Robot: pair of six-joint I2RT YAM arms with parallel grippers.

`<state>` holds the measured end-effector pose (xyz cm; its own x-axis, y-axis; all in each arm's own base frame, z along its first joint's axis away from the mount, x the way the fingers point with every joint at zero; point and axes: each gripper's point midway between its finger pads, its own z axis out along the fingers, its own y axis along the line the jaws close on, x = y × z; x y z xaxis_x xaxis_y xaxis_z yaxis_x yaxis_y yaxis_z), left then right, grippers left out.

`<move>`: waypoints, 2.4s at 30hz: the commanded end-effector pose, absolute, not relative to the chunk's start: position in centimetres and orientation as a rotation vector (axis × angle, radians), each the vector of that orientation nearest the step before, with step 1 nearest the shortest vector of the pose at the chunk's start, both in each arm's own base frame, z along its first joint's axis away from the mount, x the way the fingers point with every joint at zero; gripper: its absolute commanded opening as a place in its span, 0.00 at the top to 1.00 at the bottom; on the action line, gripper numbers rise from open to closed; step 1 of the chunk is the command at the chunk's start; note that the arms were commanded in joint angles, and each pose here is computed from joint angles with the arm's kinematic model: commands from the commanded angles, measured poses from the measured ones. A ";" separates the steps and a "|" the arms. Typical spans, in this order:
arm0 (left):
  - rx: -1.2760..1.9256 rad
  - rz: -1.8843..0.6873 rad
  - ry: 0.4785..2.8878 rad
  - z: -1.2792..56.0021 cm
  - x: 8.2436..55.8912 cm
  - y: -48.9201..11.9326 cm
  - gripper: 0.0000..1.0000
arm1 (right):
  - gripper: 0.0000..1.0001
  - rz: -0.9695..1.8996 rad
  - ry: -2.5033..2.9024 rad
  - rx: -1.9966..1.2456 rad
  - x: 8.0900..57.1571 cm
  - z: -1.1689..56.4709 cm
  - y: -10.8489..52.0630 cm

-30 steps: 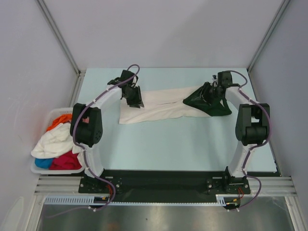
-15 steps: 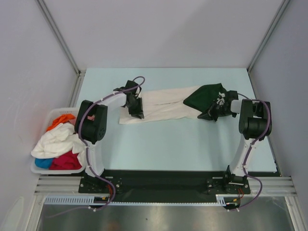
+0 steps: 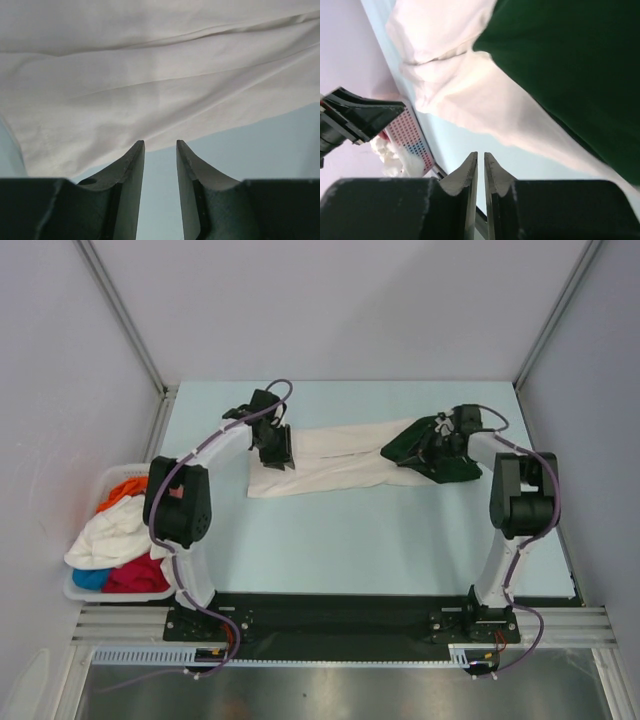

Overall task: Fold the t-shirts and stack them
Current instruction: Fold the tshirt

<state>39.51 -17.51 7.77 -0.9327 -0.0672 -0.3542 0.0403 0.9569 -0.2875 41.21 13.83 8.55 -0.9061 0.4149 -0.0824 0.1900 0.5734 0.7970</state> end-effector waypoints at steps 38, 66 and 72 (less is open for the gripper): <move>-0.390 -0.333 2.710 5.0 43.5 -7.5 0.62 | 0.52 1.338 2.534 0.516 48.1 5.0 15.2; -0.382 -0.437 2.644 9.6 37.5 -8.7 0.57 | 0.43 0.891 2.449 1.021 39.7 4.4 -1.1; -0.399 -0.483 2.630 10.3 35.9 -9.1 0.51 | 0.27 0.697 2.344 1.236 37.6 5.9 -3.7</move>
